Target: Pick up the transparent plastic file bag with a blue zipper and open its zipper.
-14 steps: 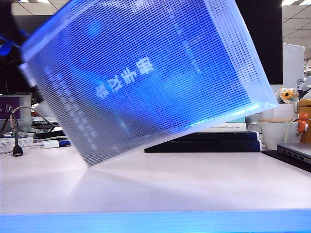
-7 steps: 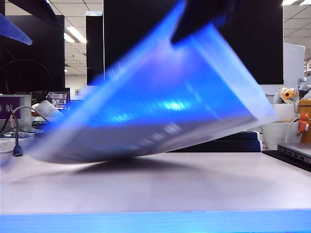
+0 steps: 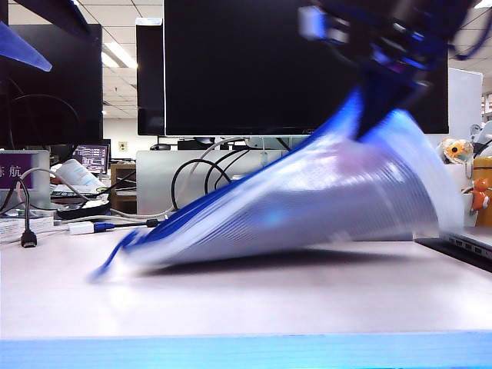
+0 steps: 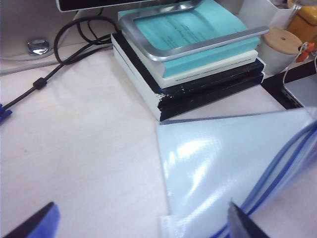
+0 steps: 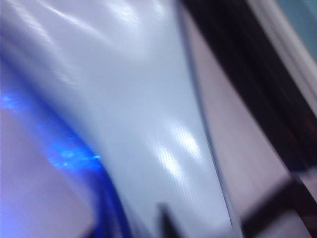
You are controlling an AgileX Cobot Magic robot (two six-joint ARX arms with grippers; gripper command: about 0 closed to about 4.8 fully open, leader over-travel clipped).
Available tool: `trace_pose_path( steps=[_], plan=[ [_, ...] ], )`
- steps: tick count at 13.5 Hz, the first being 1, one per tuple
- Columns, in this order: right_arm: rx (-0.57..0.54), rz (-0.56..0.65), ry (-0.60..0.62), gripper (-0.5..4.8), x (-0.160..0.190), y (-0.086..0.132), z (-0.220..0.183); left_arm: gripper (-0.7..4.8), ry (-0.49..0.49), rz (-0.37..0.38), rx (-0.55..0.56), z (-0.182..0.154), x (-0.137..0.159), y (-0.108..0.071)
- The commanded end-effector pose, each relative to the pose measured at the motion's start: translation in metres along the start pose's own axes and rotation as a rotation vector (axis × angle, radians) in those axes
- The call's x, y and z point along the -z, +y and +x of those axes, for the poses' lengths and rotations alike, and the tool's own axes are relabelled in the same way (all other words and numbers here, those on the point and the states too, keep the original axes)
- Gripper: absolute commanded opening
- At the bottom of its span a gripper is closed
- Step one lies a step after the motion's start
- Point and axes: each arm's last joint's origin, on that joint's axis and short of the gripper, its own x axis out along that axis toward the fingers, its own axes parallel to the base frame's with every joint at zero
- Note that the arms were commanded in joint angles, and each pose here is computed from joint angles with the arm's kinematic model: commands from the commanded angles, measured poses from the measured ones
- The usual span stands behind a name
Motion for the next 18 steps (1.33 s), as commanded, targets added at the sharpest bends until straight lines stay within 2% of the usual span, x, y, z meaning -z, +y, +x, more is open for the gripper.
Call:
trace_pose_path(
  steps=[1, 2, 3, 4, 6, 7, 8, 9, 10, 11, 12, 14, 15, 17, 18],
  plan=[
    [0.066, 0.058, 0.046, 1.86, 0.012, -0.014, -0.010, 4.79, -0.024, -0.012, 0.010, -0.001, -0.004, -0.001],
    [0.087, 0.082, 0.049, 1.87, 0.015, -0.019, -0.014, 4.79, -0.026, -0.018, 0.018, -0.001, -0.004, -0.001],
    [0.080, 0.095, 0.023, 2.41, 0.017, -0.021, -0.020, 4.79, -0.032, -0.018, 0.028, -0.001, -0.004, -0.001],
    [0.089, 0.115, -0.017, 2.73, 0.017, -0.021, -0.030, 4.79, -0.041, -0.021, 0.026, -0.002, -0.005, -0.001],
    [0.142, 0.151, -0.137, 2.73, 0.013, -0.017, -0.060, 4.79, -0.077, -0.004, 0.001, -0.006, -0.009, -0.002],
    [0.200, 0.212, -0.214, 2.70, 0.012, -0.018, -0.077, 4.56, -0.103, 0.011, -0.018, -0.011, -0.012, -0.004],
    [0.265, 0.281, -0.310, 2.57, 0.012, -0.020, -0.097, 3.90, -0.143, 0.053, -0.050, -0.019, -0.015, -0.007],
    [0.350, 0.396, -0.458, 2.05, 0.016, -0.019, -0.131, 3.62, -0.189, 0.101, -0.111, -0.035, -0.018, -0.012],
    [0.379, 0.407, -0.526, 1.80, 0.020, -0.012, -0.151, 3.52, -0.215, 0.113, -0.170, -0.047, -0.019, -0.016],
    [0.402, 0.406, -0.561, 1.24, 0.023, -0.006, -0.164, 2.84, -0.243, 0.120, -0.215, -0.056, -0.017, -0.020],
    [0.413, 0.414, -0.596, 1.07, 0.026, 0.001, -0.174, 2.62, -0.275, 0.129, -0.243, -0.061, -0.012, -0.022],
    [0.461, 0.436, -0.670, 1.02, 0.033, 0.012, -0.189, 2.54, -0.317, 0.130, -0.290, -0.069, 0.010, -0.025],
    [0.510, 0.435, -0.762, 1.02, 0.049, 0.028, -0.193, 2.36, -0.327, 0.102, -0.306, -0.074, 0.041, -0.030],
    [0.542, 0.463, -0.818, 1.02, 0.080, 0.052, -0.174, 2.36, -0.423, 0.062, -0.432, -0.091, 0.062, -0.035],
    [0.549, 0.465, -0.831, 1.02, 0.094, 0.062, -0.167, 2.36, -0.464, 0.068, -0.446, -0.098, 0.067, -0.039]
  ],
)
